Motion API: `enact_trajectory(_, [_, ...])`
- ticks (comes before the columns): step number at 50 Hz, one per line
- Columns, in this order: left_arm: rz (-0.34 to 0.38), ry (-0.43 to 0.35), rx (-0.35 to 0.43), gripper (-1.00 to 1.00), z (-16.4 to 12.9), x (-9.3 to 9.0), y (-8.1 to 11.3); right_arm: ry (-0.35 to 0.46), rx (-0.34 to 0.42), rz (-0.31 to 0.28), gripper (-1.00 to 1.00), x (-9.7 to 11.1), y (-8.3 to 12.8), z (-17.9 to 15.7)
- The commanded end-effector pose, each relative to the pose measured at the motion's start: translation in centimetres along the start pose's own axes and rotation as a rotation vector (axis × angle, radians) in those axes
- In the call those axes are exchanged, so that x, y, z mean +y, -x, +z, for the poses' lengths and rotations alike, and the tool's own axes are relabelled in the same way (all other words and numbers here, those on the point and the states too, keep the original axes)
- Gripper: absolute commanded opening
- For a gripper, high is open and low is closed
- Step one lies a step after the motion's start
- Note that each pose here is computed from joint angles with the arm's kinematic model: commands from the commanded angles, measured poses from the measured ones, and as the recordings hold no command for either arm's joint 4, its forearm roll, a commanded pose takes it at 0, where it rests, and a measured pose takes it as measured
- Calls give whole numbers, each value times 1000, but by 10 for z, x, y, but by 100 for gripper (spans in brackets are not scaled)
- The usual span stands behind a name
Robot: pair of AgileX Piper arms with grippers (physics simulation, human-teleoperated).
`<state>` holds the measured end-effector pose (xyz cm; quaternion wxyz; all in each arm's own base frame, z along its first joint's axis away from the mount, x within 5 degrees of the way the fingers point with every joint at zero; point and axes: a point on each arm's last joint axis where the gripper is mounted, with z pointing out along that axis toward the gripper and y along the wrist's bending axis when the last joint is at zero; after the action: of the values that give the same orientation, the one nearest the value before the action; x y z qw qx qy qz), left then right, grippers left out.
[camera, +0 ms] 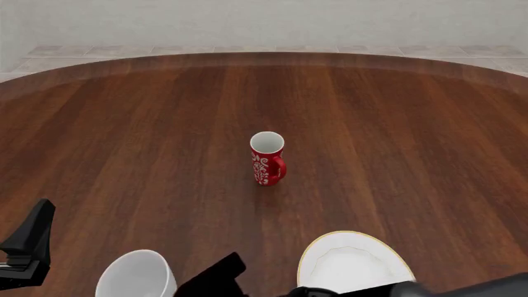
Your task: Put the white mug on the plate.
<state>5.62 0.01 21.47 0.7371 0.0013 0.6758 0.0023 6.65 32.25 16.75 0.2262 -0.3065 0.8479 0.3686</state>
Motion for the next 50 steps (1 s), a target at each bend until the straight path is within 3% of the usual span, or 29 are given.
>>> enact_trajectory(1, [0,0,0,100,0,0,0,0,0,10,100,-1,-1,6])
enact_trajectory(50, [0,0,0,100,0,0,0,11,6,28,100,0,-9,31])
